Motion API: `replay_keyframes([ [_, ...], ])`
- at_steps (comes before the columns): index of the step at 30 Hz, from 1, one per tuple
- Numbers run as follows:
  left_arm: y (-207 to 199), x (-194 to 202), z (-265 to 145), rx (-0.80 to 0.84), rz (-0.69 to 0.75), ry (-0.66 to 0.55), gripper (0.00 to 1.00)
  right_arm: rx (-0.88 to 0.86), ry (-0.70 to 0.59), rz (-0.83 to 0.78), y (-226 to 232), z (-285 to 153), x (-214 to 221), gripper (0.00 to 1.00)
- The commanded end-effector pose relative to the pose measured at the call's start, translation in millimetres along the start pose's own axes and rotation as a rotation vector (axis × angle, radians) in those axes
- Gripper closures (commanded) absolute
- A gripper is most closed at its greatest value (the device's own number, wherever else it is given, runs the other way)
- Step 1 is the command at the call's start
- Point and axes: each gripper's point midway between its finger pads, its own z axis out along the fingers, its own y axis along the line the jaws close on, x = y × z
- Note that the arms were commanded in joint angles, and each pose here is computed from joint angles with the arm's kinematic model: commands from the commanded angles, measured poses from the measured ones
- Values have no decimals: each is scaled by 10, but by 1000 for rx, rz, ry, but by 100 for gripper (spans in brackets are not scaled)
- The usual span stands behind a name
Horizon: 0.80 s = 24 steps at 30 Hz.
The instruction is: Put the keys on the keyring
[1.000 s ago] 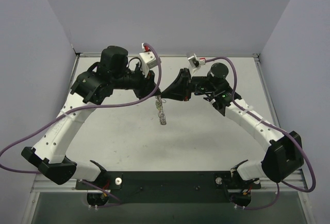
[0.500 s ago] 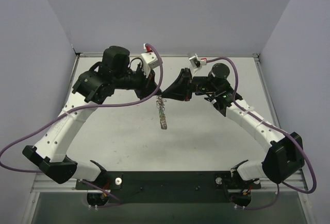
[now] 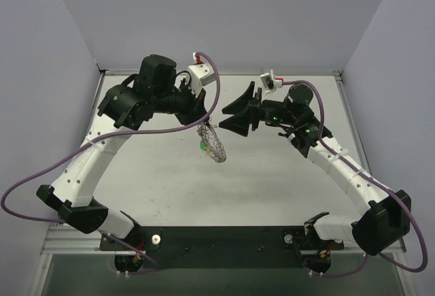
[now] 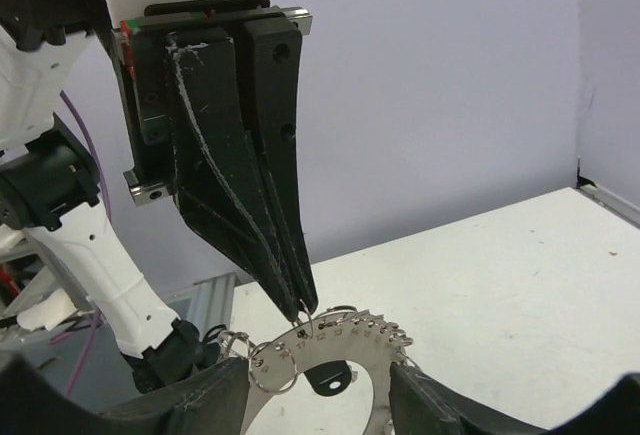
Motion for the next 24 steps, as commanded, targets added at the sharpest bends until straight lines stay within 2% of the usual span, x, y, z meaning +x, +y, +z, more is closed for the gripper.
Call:
replay_keyframes([
  [1, 50, 13, -71, -66, 18, 71, 100, 54, -26, -125, 12, -74, -179, 38],
  [5, -61, 86, -9, -46, 66, 127, 100, 9, 2, -118, 23, -33, -104, 38],
  [9, -178, 56, 5, 5, 87, 129, 100, -71, 40, -109, 111, 40, -38, 43],
  [15, -188, 21, 45, 19, 86, 126, 100, -70, 90, -125, 142, 79, 36, 44],
  [20, -116, 15, 100, -21, 66, 135, 100, 93, 64, -133, -10, -10, -63, 44],
  [24, -5, -12, 150, -84, 35, 129, 100, 264, 21, -140, -78, -165, -132, 38],
])
